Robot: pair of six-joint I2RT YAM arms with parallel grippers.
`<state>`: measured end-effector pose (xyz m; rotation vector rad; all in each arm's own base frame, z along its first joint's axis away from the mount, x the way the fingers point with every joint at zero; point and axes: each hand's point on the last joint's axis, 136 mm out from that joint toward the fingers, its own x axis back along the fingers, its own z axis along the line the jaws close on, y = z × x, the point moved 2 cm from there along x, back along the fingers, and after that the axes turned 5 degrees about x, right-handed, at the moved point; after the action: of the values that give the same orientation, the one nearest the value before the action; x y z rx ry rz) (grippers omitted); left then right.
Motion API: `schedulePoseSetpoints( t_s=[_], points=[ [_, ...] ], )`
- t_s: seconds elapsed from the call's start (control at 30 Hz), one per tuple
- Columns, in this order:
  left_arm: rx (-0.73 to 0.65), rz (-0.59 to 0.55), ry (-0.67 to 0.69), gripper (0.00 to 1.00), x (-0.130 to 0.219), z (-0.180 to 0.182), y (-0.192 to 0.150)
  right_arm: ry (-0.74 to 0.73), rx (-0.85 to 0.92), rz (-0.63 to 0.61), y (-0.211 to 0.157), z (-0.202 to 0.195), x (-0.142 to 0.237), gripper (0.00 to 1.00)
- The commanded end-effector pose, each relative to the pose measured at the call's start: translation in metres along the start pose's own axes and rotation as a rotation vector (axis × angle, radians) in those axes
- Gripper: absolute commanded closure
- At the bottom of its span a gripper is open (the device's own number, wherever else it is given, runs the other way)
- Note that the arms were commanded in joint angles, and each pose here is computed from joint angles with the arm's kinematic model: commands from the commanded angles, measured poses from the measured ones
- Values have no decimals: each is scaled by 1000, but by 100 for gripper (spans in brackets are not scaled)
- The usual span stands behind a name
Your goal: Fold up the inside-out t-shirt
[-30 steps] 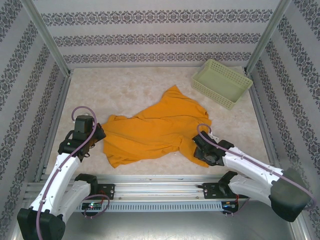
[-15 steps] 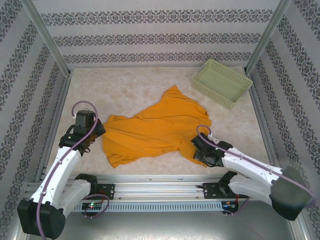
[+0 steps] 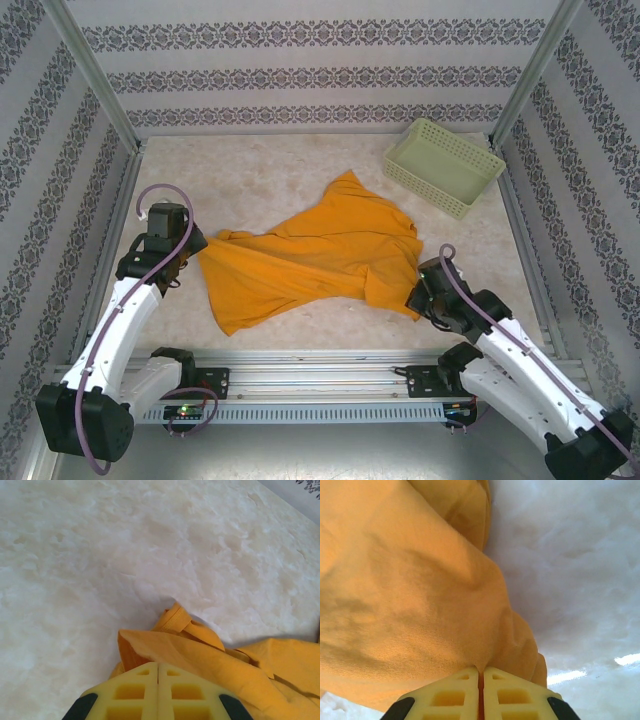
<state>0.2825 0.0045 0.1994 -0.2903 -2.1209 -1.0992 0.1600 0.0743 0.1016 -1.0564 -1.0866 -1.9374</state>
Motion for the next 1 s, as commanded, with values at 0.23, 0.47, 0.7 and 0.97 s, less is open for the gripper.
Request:
schedulePoseSetpoints(
  t_s=[0.23,0.47,0.7,0.97],
  points=[
    [-1,-34,-29,100,0,-6,10,-28,17,139,-36,-10,-41,89],
    [-3,-35,-26,100,0,-5,10,-88,40,131,-38,-18,-39,83],
    [-8,-44,-4,100,1,-2,12,-101,43,123,-37,-18,-37,90],
    [2,-50,20,100,1,4,15,-112,58,118,-35,-17,-33,84]
  ],
)
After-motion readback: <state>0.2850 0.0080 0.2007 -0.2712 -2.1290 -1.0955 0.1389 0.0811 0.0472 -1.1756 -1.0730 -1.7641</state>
